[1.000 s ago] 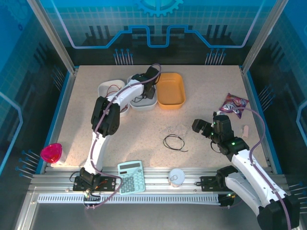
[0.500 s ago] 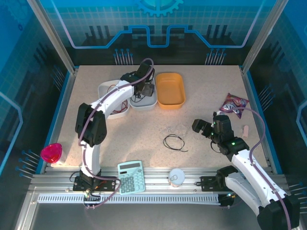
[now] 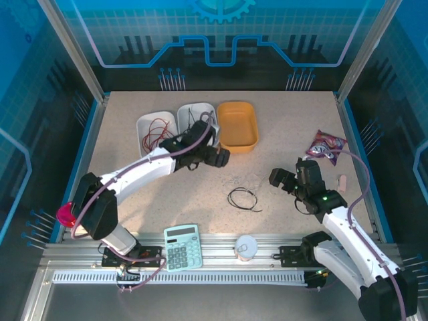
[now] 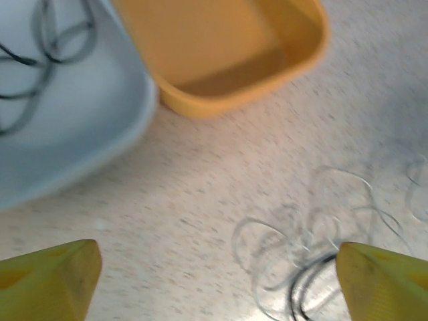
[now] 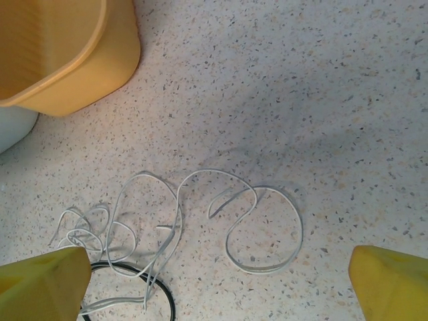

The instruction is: Untangle the cables

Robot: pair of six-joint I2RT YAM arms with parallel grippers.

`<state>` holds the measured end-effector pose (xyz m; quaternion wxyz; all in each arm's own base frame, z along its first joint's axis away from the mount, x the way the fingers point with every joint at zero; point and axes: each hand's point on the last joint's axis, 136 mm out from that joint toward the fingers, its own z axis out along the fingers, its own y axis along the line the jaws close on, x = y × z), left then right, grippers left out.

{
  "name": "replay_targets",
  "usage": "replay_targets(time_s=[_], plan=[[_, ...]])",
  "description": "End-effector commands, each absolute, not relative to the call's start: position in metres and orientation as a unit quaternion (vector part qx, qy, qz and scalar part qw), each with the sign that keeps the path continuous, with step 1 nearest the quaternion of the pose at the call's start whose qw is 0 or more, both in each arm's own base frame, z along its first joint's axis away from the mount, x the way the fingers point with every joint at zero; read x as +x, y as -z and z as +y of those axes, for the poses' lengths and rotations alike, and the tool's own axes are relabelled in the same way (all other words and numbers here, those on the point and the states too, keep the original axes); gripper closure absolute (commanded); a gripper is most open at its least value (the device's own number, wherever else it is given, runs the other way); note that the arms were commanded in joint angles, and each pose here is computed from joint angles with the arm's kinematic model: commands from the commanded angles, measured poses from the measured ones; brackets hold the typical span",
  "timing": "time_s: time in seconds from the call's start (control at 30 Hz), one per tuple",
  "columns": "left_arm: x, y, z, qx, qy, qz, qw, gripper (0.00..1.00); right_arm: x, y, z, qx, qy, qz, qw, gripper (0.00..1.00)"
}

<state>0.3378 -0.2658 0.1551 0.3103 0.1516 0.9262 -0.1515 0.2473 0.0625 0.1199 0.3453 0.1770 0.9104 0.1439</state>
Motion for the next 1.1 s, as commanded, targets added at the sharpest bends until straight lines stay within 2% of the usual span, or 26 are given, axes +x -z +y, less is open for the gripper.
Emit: replay_targets(time_s=[0.0,0.13,0.37,0.73,1.07], plan=[[0.313,-0.156,-0.302,0.183,0.23,0.9,0.321,0.15,0.248,-0.129,0.054,0.192,-0.129,0.907,0.351,0.0],[0.289,-0.14,-0.328,0.223,0.267,0.887,0.303,0.23,0.249,-0.131,0.055,0.193,-0.133,0.906,0.351,0.0],[0.28,-0.106,-0.358,0.273,0.26,0.886,0.271,0.47,0.25,-0.131,0.057,0.195,-0.139,0.906,0.349,0.0],[0.277,-0.065,-0.367,0.291,0.243,0.9,0.214,0.55,0.251,-0.129,0.055,0.196,-0.131,0.907,0.348,0.0],[0.277,-0.042,-0.362,0.289,0.217,0.913,0.188,0.57,0.252,-0.124,0.056,0.195,-0.13,0.91,0.342,0.0]])
